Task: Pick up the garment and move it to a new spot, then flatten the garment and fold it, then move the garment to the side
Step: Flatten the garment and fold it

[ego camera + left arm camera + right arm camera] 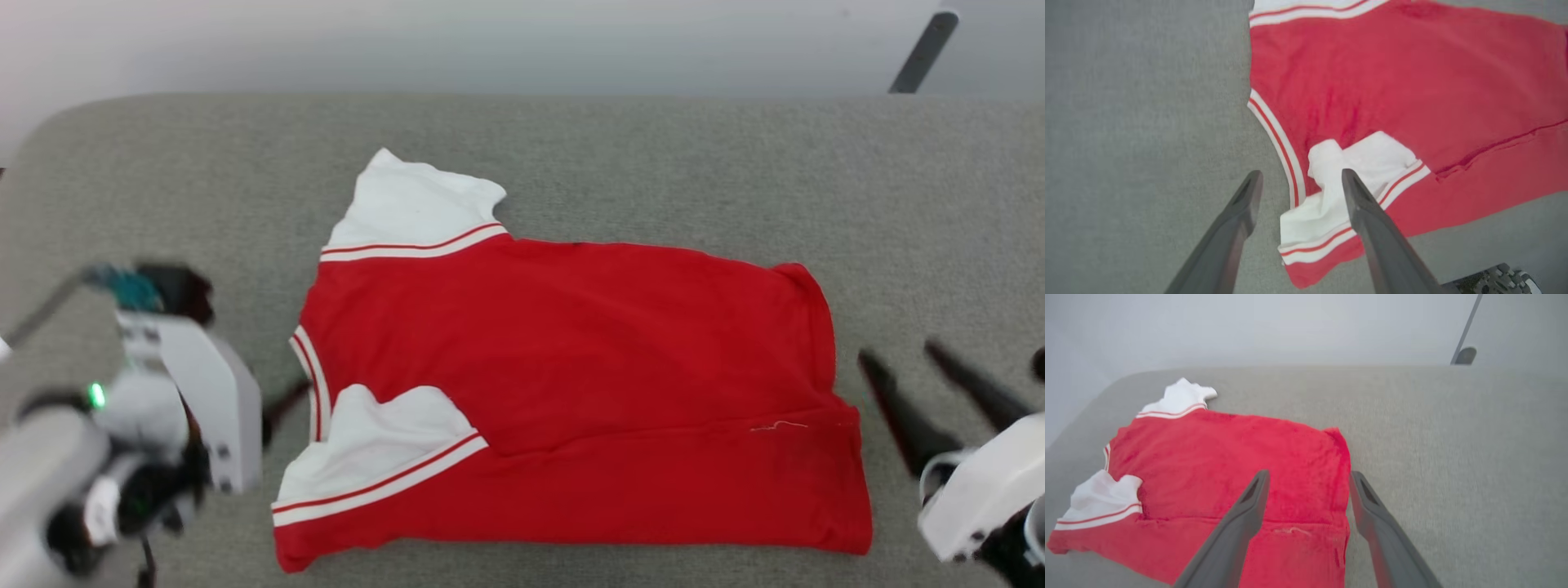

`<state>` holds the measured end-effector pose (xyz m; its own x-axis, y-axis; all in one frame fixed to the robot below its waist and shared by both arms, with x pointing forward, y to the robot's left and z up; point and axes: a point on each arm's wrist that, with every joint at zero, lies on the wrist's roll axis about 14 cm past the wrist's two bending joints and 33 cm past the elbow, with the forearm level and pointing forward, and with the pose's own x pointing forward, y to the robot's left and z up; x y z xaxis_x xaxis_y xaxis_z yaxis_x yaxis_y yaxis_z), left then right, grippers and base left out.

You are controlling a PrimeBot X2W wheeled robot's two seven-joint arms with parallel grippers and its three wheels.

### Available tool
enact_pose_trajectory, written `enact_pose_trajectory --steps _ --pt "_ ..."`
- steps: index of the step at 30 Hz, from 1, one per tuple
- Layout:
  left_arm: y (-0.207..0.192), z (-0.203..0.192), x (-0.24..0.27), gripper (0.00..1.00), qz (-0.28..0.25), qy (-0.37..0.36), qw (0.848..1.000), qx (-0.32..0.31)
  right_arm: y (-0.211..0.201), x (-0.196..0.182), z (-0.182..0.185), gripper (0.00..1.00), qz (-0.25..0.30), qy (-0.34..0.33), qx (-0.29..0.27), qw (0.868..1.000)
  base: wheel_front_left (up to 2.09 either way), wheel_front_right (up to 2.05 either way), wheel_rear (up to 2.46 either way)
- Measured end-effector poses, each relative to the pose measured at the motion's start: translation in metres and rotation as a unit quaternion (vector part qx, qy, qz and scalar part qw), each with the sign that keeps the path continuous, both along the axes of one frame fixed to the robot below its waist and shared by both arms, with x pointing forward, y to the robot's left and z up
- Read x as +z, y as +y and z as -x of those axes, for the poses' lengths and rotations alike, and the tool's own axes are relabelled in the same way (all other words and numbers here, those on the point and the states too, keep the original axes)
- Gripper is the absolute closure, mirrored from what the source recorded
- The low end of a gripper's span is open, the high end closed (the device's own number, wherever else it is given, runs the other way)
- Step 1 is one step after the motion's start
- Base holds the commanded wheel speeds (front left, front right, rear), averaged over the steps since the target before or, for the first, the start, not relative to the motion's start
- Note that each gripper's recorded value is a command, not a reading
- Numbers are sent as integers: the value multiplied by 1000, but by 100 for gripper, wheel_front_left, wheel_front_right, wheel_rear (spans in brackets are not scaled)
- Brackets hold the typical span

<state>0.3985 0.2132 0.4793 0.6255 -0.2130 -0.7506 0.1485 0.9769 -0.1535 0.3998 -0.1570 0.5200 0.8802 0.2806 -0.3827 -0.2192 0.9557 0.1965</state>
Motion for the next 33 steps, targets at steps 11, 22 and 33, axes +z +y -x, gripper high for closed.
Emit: enact_pose_trajectory --steps 11,22,33 --pt "-3 -116 72 0 -16 -182 983 -30 -13 79 -37 0 28 -259 -24 965 0 0 0" --pt "-10 -200 46 0 -22 -161 986 -35 -36 53 -50 0 23 -276 -65 959 0 0 0" --pt "-21 -242 -35 0 -25 -27 999 -31 -53 -2 -60 0 24 -214 -89 972 0 0 0"
